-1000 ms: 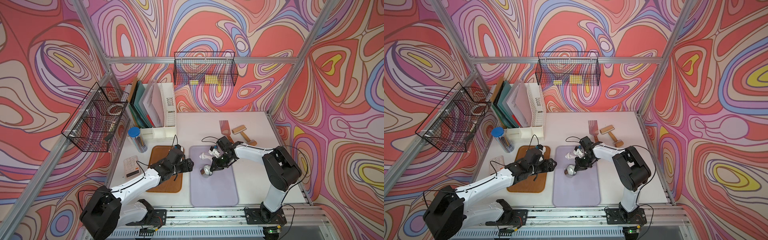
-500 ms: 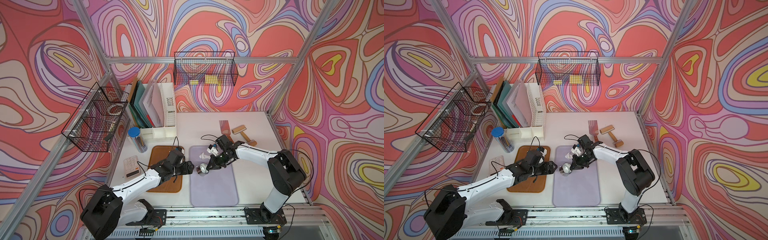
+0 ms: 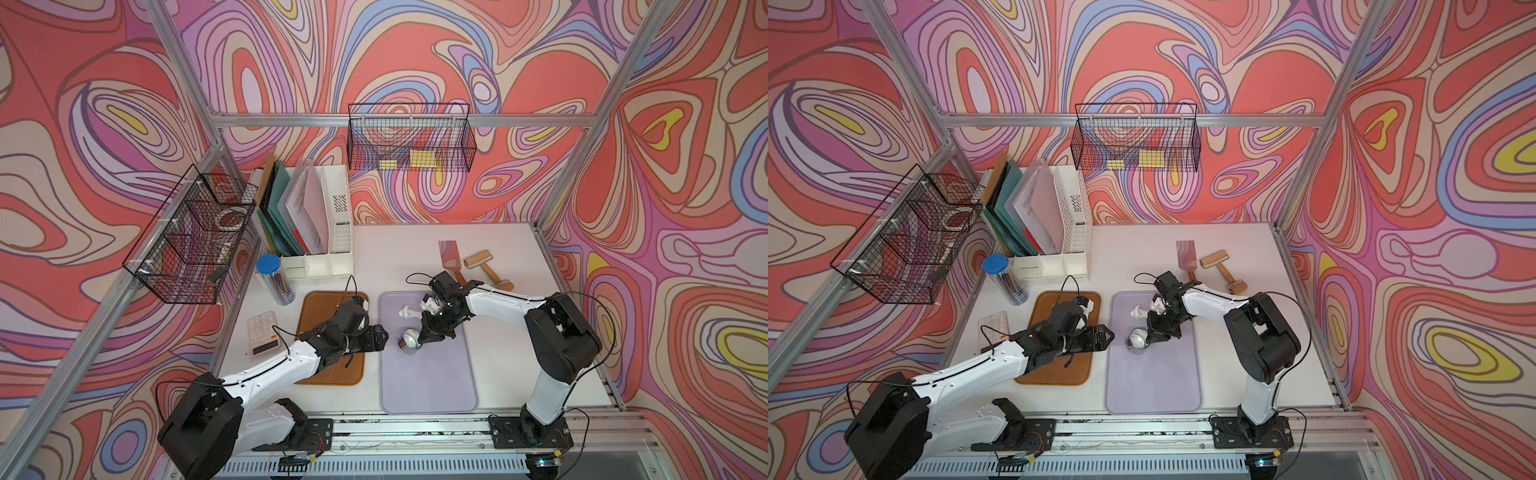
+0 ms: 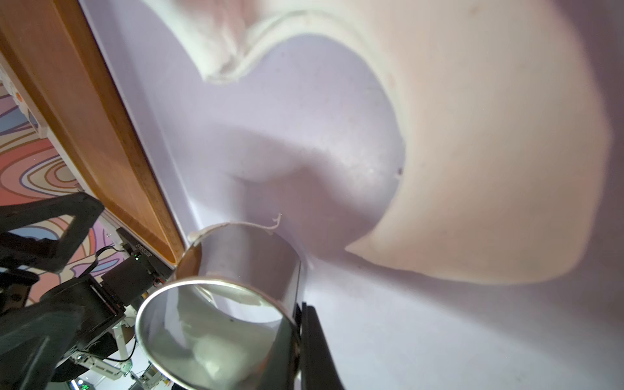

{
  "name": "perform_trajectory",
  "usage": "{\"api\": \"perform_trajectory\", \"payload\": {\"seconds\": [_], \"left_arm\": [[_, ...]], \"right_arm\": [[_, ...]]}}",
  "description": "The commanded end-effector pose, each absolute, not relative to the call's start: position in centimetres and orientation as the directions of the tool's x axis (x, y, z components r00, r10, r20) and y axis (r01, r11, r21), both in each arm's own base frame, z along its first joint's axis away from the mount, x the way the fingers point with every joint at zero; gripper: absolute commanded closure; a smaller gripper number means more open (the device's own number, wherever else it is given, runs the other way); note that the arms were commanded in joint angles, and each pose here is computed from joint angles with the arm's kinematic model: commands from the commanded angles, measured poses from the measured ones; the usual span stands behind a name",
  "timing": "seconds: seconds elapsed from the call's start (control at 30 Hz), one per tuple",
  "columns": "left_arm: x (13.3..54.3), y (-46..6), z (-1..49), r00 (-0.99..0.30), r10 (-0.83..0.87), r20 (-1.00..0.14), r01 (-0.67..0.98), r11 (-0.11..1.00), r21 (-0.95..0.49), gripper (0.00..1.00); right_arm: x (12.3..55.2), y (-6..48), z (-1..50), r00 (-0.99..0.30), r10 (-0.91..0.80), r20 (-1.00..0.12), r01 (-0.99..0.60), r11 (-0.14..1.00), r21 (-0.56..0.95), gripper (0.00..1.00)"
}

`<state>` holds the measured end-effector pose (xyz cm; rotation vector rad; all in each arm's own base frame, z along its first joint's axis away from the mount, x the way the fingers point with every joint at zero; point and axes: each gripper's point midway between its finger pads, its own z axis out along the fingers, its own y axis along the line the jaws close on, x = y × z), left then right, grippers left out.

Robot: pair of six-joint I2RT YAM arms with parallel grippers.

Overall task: Roll out the dumpling wrappers from the dough
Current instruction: Adjust the dumpling wrapper at the work surface, then place the dumpling mold on the work surface, then pick up the spatula from the center of the board.

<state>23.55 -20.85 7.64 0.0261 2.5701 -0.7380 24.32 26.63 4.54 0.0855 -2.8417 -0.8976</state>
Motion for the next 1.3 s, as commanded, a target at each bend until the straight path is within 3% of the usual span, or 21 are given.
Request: {"api": "perform_trajectory", "payload": {"seconds": [0.0, 0.13, 0.2, 0.27, 0.43, 0.73, 0.9, 1.0, 1.07, 1.2, 1.27], "left_arm": [[22.8, -21.3, 7.1, -0.899, -0.07, -0.432, 0.171, 0.852, -0.495, 0.23], [22.5, -20.5, 6.9, -0.895, -0.07, -0.44, 0.16, 0.872, -0.463, 0.23], [22.6, -20.2, 7.3, -0.887, -0.08, -0.455, 0.156, 0.876, -0.457, 0.22], [22.7, -20.1, 7.6, -0.881, -0.085, -0.466, 0.158, 0.875, -0.458, 0.21], [23.2, -20.1, 7.6, -0.882, -0.087, -0.463, 0.143, 0.888, -0.438, 0.2], [23.3, -21.0, 8.4, -0.884, -0.015, -0.467, 0.213, 0.877, -0.43, 0.2], [23.7, -21.4, 9.3, -0.875, 0.078, -0.478, 0.278, 0.89, -0.362, 0.2], [24.1, -21.8, 9.7, -0.862, 0.147, -0.485, 0.322, 0.897, -0.302, 0.2], [24.5, -22.1, 10.0, -0.853, 0.187, -0.487, 0.347, 0.901, -0.262, 0.21], [25.1, -23.0, 10.9, -0.823, 0.27, -0.5, 0.404, 0.897, -0.181, 0.2], [25.3, -23.5, 11.3, -0.805, 0.312, -0.504, 0.437, 0.887, -0.148, 0.2]], "right_arm": [[24.4, 27.5, 5.3, -0.982, -0.087, 0.169, 0.04, 0.773, 0.633, 1.0], [25.0, 26.9, 5.6, -0.988, -0.078, 0.134, 0.02, 0.795, 0.606, 1.0], [25.3, 25.8, 5.5, -0.993, -0.102, 0.066, -0.057, 0.87, 0.489, 1.0], [24.7, 24.8, 4.7, -0.986, -0.149, 0.075, -0.11, 0.92, 0.377, 0.99], [24.1, 25.7, 4.0, -0.972, -0.227, 0.061, -0.198, 0.931, 0.308, 0.96], [26.6, 28.1, 8.5, -0.938, -0.328, -0.11, -0.346, 0.887, 0.306, 0.52], [31.0, 22.5, 12.9, -0.924, -0.278, -0.262, -0.309, 0.947, 0.085, 0.41], [34.8, 16.7, 13.7, -0.956, -0.081, -0.281, -0.126, 0.981, 0.146, 0.39], [37.1, 13.9, 13.9, -0.958, 0.098, -0.269, 0.009, 0.949, 0.314, 0.37], [40.8, 11.7, 14.0, -0.908, 0.368, -0.202, 0.165, 0.755, 0.635, 0.31], [42.1, 11.6, 13.3, -0.893, 0.429, -0.134, 0.214, 0.667, 0.713, 0.31]]}}
